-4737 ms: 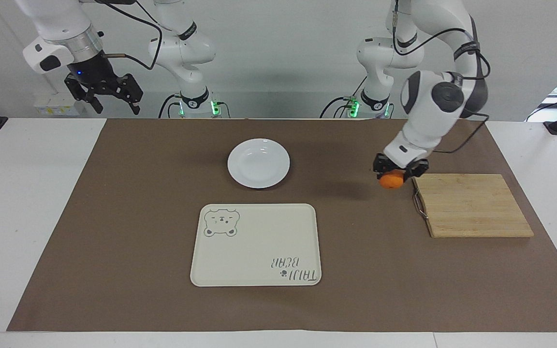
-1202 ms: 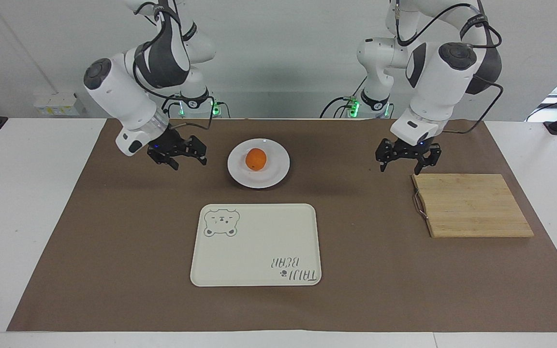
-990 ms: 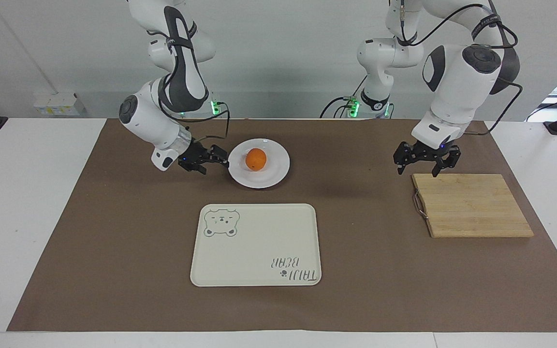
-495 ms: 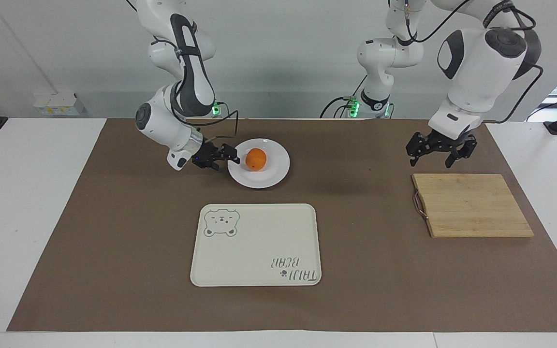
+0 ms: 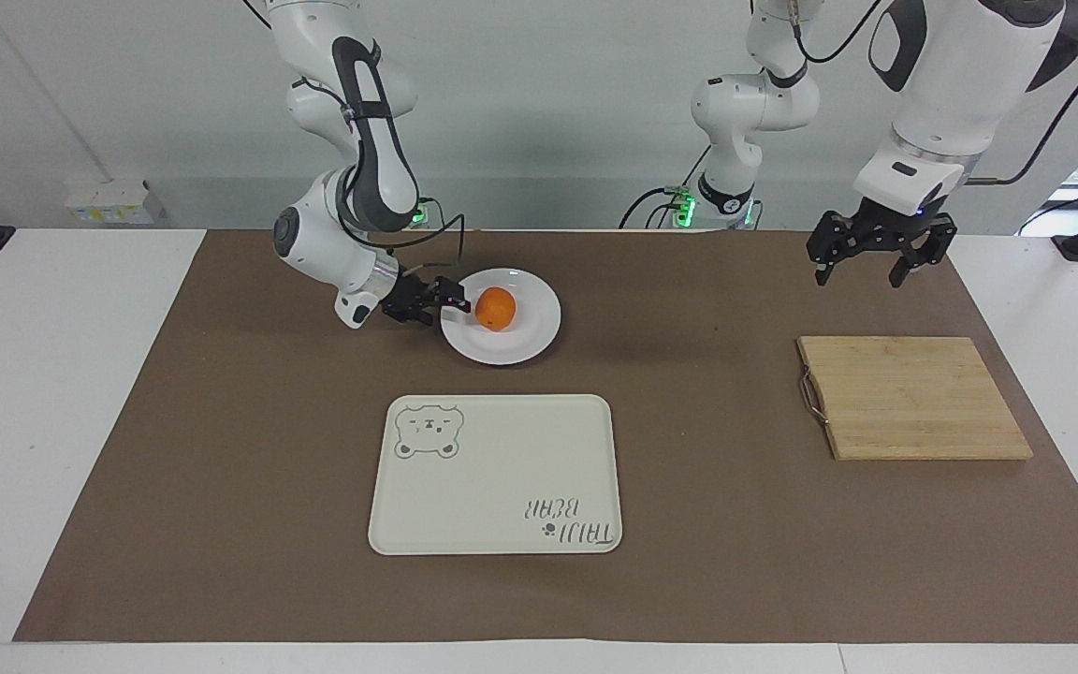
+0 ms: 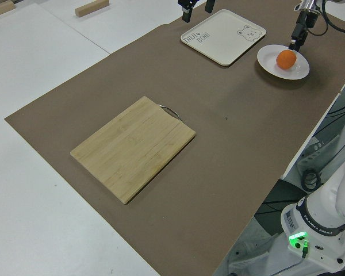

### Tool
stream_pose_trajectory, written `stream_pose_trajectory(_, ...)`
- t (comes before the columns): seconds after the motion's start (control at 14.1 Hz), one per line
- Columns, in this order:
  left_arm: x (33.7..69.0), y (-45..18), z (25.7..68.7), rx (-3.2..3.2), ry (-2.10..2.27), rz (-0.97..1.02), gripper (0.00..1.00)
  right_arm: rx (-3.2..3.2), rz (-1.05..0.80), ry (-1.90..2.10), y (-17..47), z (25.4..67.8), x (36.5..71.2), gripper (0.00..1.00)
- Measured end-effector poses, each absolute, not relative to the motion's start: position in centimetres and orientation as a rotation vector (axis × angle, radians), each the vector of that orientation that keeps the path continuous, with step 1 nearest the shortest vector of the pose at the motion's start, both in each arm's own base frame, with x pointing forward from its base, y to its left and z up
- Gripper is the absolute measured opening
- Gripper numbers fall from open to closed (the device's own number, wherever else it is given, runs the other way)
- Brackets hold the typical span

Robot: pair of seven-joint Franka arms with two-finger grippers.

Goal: Place orange and plate with both arms
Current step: 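Withdraw the left gripper while the right gripper reaches the plate rim, then grip the plate rim nearest the right gripper and lift it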

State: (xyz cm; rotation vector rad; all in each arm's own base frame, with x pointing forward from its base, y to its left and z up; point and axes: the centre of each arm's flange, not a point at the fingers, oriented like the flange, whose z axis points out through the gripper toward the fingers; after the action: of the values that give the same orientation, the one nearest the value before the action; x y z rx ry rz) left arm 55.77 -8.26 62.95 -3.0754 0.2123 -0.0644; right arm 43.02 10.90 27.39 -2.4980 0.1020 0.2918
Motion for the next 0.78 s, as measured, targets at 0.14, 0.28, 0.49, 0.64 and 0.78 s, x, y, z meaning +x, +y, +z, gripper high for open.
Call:
stream_pose_trajectory(0.14,55.87,-8.17,63.42,-3.091,0.204,-0.070,1.00,-2.498,0.296,0.104,10.87,27.28,42.84,0.85)
stream_pose_trajectory(0.28,55.96,-8.01,63.49,-3.095,0.198,-0.070,1.00,-2.497,0.303,0.107,10.83,27.08,42.61,0.63)
stream_pose_trajectory(0.49,55.84,-7.96,63.36,-3.094,0.196,-0.051,1.00,-2.483,0.310,0.149,10.81,26.97,42.50,0.30)
stream_pose_trajectory(0.64,55.76,-7.85,63.22,-3.094,0.192,-0.035,1.00,-2.472,0.319,0.180,10.89,27.20,42.54,0.14)
stream_pose_trajectory(0.78,55.71,-7.85,63.17,-3.094,0.193,-0.027,1.00,-2.464,0.315,0.191,11.03,27.89,42.84,0.14)
